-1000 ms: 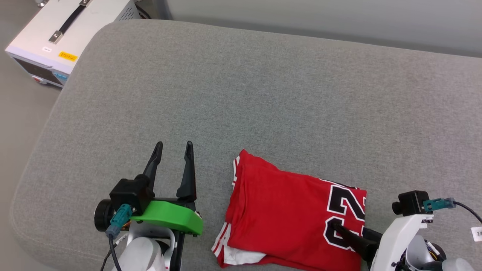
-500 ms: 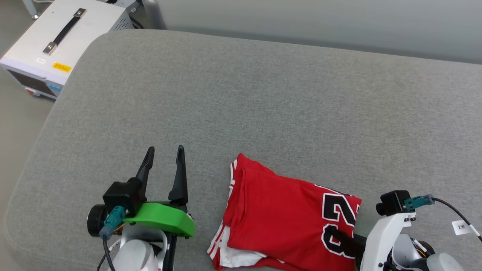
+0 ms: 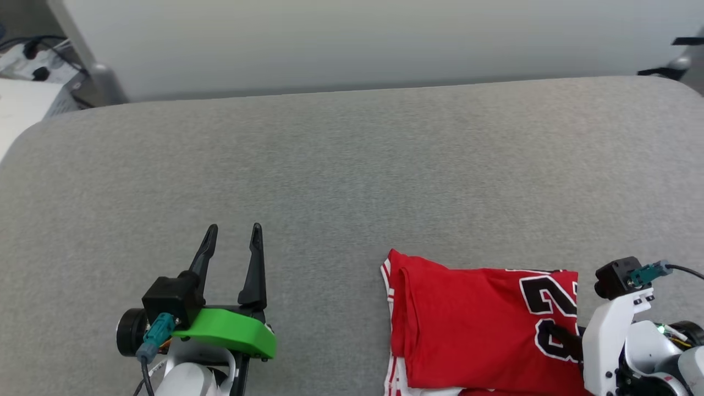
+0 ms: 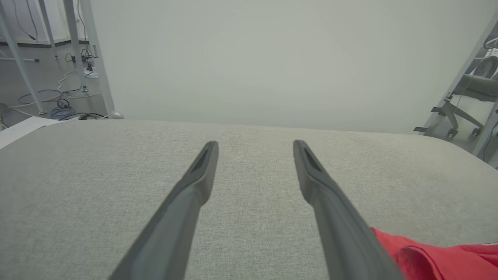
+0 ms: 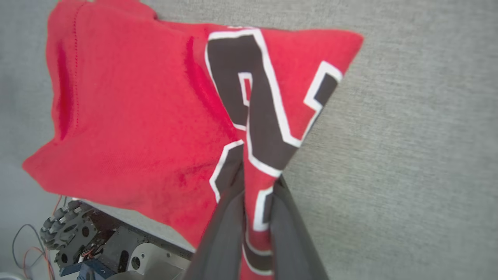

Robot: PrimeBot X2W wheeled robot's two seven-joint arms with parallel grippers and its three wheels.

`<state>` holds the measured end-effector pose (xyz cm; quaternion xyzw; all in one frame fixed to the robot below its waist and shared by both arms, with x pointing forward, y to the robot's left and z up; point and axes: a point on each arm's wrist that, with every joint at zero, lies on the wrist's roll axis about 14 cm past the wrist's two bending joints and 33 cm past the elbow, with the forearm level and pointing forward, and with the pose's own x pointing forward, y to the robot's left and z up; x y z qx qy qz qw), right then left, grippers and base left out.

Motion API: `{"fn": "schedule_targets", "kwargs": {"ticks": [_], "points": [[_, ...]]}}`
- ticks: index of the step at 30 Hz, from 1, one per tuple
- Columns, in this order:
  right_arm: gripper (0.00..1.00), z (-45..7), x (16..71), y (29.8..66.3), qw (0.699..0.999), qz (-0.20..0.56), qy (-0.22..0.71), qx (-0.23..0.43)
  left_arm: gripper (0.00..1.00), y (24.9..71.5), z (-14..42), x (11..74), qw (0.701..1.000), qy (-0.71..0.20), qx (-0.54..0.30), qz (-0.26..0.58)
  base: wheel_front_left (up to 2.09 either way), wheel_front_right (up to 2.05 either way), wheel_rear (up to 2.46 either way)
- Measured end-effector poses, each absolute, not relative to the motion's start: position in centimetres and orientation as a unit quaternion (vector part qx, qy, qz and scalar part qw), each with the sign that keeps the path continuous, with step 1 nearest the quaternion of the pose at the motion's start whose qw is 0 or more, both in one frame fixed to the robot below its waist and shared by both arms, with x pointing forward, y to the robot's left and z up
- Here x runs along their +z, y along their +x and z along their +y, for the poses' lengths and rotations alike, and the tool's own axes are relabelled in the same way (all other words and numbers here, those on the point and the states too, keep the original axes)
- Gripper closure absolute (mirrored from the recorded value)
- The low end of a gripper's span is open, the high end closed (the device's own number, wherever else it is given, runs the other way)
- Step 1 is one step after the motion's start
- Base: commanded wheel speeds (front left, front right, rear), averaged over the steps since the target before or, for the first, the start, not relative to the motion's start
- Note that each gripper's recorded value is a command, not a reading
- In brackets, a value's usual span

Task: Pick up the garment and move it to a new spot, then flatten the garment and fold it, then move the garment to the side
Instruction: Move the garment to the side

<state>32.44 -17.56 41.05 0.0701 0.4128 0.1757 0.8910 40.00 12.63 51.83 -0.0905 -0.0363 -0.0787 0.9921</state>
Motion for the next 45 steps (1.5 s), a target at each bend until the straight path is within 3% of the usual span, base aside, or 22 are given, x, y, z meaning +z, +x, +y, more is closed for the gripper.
{"fn": "schedule_targets", "kwargs": {"ticks": [15, 32, 38, 39, 40, 41, 42, 45], "points": [[1.00, -30.2, 45.8, 35.2, 0.938, 0.346, 0.015, 0.017, 0.00, 45.3, 2.0, 53.5, 0.967, -0.091, -0.230, -0.059, 0.00, 0.00, 0.00], [1.00, -48.3, 47.0, 39.9, 0.920, 0.328, -0.033, -0.212, 0.00, 51.2, -1.5, 48.6, 0.952, -0.101, -0.285, -0.037, 0.00, 0.00, 0.00], [1.00, -49.0, 43.1, 41.1, 0.911, 0.341, -0.023, -0.232, 0.00, 52.7, -1.3, 46.6, 0.952, -0.100, -0.287, -0.028, 0.00, 0.00, 0.00], [0.85, -49.0, 42.5, 41.2, 0.910, 0.341, -0.022, -0.234, 0.00, 52.8, -1.3, 46.3, 0.952, -0.100, -0.287, -0.026, 0.00, 0.00, 0.00], [0.62, -49.1, 41.8, 41.3, 0.908, 0.345, -0.021, -0.237, 0.00, 52.9, -1.2, 46.0, 0.953, -0.100, -0.287, -0.023, 0.00, 0.00, 0.00], [0.18, -49.1, 41.1, 41.3, 0.906, 0.349, -0.021, -0.240, 0.00, 53.0, -1.1, 45.6, 0.953, -0.100, -0.285, -0.020, 0.00, 0.00, 0.00], [0.00, -49.2, 40.6, 41.3, 0.904, 0.350, -0.021, -0.244, 0.00, 53.1, -1.0, 45.4, 0.953, -0.099, -0.285, -0.018, 0.00, 0.00, 0.00], [0.00, -49.3, 39.9, 41.9, 0.908, 0.335, -0.030, -0.249, 0.00, 53.1, -0.6, 44.6, 0.955, -0.093, -0.283, -0.008, 0.00, 0.00, 0.00]]}}
